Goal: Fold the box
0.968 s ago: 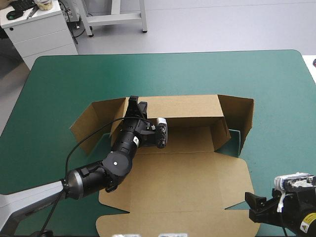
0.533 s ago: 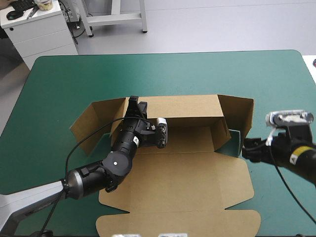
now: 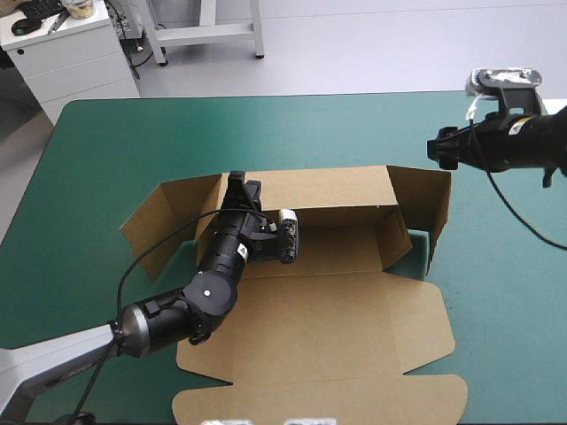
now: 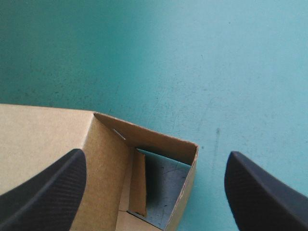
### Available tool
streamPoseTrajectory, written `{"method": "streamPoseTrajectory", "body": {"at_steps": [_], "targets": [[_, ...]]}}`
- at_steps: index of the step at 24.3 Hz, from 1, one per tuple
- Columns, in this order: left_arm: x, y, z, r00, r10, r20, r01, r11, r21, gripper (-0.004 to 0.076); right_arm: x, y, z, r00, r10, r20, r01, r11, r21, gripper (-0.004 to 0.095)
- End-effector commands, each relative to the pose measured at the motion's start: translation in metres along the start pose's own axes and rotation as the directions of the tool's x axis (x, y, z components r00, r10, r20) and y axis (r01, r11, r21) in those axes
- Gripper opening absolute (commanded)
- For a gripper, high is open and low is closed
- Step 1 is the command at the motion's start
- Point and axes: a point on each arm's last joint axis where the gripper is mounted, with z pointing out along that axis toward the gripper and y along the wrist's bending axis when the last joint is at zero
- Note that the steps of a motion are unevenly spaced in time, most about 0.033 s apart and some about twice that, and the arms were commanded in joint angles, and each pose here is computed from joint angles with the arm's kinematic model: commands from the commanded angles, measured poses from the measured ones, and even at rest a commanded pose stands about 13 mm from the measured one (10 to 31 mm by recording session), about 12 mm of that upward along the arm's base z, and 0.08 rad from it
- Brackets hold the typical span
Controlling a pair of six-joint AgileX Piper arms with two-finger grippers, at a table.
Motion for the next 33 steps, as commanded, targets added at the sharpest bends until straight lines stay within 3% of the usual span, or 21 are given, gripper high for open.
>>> {"method": "streamPoseTrajectory", "body": {"at_steps": [1, 10, 25, 33], "targets": [[-0.001, 0.022, -0.007, 1.0, 0.03, 0.01, -0.028, 0.993, -0.112, -0.001, -0.026, -0.02, 0.012, 0.998, 0.057, -0.01, -0.058, 0.991, -0.118, 0.073], [-0.002, 0.022, -0.007, 0.999, 0.037, 0.017, -0.034, 0.993, -0.114, -0.001, -0.033, -0.058, 0.102, 0.975, 0.124, -0.185, -0.142, 0.986, -0.086, 0.0728], [-0.002, 0.022, -0.007, 0.999, 0.037, 0.017, -0.034, 0.993, -0.114, -0.001, 0.01, -0.059, 0.092, 0.959, 0.06, -0.278, -0.084, 0.994, -0.074, 0.0728], [-0.002, 0.022, -0.007, 0.999, 0.037, 0.022, -0.034, 0.993, -0.111, -0.001, 0.042, -0.048, 0.093, 0.96, 0.065, -0.273, -0.113, 0.98, -0.163, 0.0728]]}}
